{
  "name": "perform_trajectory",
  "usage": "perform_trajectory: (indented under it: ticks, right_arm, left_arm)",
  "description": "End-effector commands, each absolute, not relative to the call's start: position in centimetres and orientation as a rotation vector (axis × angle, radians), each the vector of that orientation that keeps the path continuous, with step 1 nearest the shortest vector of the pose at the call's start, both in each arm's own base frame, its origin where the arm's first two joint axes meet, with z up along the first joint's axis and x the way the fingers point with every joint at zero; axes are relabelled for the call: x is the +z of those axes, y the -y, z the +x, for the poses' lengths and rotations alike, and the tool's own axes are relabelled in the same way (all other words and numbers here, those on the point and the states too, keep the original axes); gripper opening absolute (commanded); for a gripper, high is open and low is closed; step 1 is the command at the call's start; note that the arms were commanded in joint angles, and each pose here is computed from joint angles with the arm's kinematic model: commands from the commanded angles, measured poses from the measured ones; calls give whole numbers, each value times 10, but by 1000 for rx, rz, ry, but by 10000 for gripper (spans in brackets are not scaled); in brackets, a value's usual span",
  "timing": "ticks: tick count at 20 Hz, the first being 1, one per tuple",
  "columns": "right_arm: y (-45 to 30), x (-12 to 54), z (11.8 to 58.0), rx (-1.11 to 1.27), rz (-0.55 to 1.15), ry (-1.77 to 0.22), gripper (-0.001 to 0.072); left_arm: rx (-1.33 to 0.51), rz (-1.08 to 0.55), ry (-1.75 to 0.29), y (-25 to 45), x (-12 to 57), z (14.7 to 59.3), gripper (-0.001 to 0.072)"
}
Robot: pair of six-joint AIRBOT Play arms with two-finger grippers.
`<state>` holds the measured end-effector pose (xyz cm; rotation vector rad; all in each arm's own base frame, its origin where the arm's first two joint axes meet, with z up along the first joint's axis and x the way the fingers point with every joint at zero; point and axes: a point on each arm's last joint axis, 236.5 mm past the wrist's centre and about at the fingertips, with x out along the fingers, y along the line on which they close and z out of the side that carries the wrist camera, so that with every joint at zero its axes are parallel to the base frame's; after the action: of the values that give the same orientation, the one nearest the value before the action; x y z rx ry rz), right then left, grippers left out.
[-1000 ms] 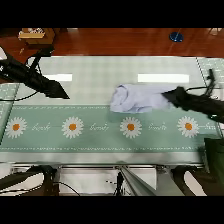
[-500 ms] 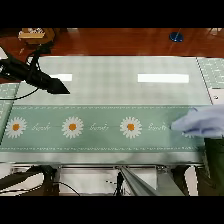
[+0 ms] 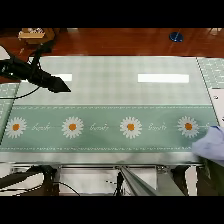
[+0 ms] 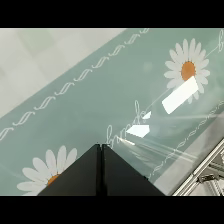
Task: Fold the shirts.
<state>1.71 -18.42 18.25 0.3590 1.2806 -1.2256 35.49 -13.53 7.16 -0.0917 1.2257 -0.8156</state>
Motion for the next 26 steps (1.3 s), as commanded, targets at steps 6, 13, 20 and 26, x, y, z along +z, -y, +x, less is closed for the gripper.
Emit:
perform_trajectory:
  ticks: [6,13,20,26]
  right_arm:
    - [171,120,-71,-1478,467,-1659,32]
    - [148,45,-130,-1543,626,-1843,371]
    - [270,43,11,-1276,418,-1133,470]
    - [212,145,351,-380,461,-629,430]
  left_arm:
    - [-788,-104,-1219,133,56,371,24]
    - [-774,-119,-1232,125,53,372,24]
    - [-750,-136,-1227,115,53,375,414]
    - [-644,-244,-1066,118,77,419,526]
